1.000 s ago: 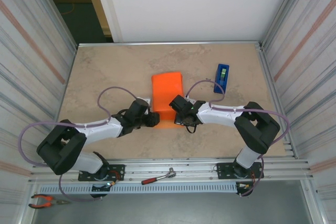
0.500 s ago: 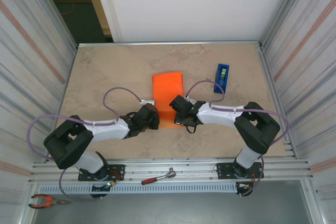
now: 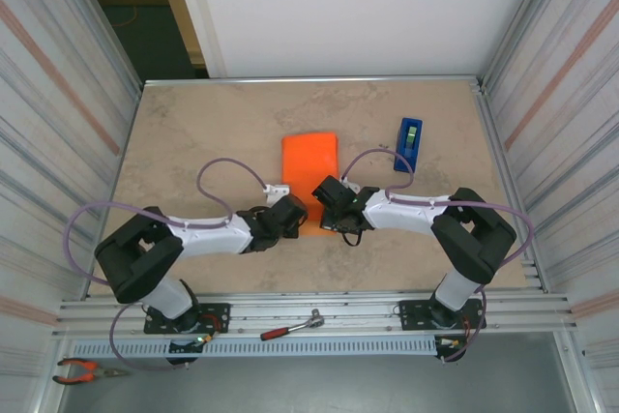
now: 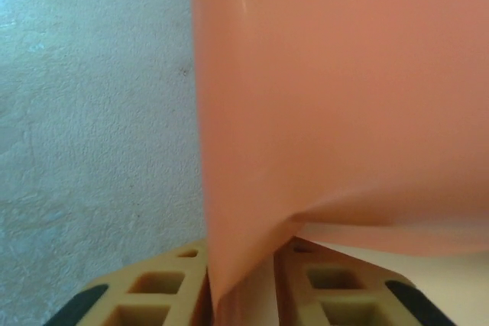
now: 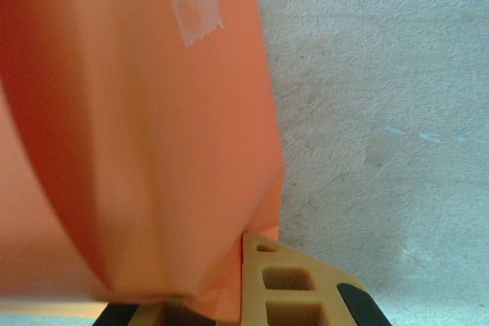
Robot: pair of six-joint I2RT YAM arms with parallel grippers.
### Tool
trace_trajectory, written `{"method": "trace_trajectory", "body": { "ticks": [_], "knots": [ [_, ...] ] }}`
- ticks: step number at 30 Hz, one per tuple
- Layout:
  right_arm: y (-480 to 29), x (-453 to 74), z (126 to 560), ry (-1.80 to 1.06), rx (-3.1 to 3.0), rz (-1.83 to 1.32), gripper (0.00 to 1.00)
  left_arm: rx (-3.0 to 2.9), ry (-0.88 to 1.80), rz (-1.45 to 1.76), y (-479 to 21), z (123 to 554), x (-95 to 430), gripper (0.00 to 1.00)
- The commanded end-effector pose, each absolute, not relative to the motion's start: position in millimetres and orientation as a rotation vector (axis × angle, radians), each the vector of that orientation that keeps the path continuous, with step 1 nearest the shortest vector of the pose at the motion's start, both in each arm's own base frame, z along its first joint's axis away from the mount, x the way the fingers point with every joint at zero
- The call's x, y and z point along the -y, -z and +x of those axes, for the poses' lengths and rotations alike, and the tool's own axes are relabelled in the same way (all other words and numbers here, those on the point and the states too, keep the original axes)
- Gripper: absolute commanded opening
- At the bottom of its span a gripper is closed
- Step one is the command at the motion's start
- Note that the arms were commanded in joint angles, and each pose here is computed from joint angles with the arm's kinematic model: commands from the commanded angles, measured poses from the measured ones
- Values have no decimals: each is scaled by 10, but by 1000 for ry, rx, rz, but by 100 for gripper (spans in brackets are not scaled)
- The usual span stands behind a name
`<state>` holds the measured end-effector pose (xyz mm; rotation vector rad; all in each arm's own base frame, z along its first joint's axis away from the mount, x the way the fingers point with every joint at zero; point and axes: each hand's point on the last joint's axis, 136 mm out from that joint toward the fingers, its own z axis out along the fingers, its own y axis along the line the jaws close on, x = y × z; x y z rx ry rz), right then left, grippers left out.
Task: Wrap the gift box in paper
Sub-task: Fold the third fold of the wrapping paper on the gift box.
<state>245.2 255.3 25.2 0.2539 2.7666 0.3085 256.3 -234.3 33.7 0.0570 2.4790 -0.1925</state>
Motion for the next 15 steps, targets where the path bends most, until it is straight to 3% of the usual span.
{"method": "trace_trajectory", "body": {
  "ticks": [1,2,6,8,10,14,15],
  "knots": [
    [-151,-2485,2315,-271,-2821,209,0,-2488,97,19,-327,2572,2273,9],
    [-150,-2486,2314,-271,-2822,210,0,-2493,87,17,-316,2573,2271,0],
    [-146,-2496,2313,-275,-2824,211,0,-2503,44,25,-295,2561,2281,0],
    [-149,-2498,2315,-275,-2824,209,0,-2511,22,19,-284,2547,2265,12],
    [-155,-2508,2320,-280,-2823,209,0,-2515,4,17,-267,2541,2246,0],
    [-173,-2525,2327,-286,-2823,201,0,-2516,-7,16,-257,2537,2228,0],
    [-168,-2526,2326,-284,-2825,199,0,-2516,-6,14,-256,2534,2224,13]
  ]
}}
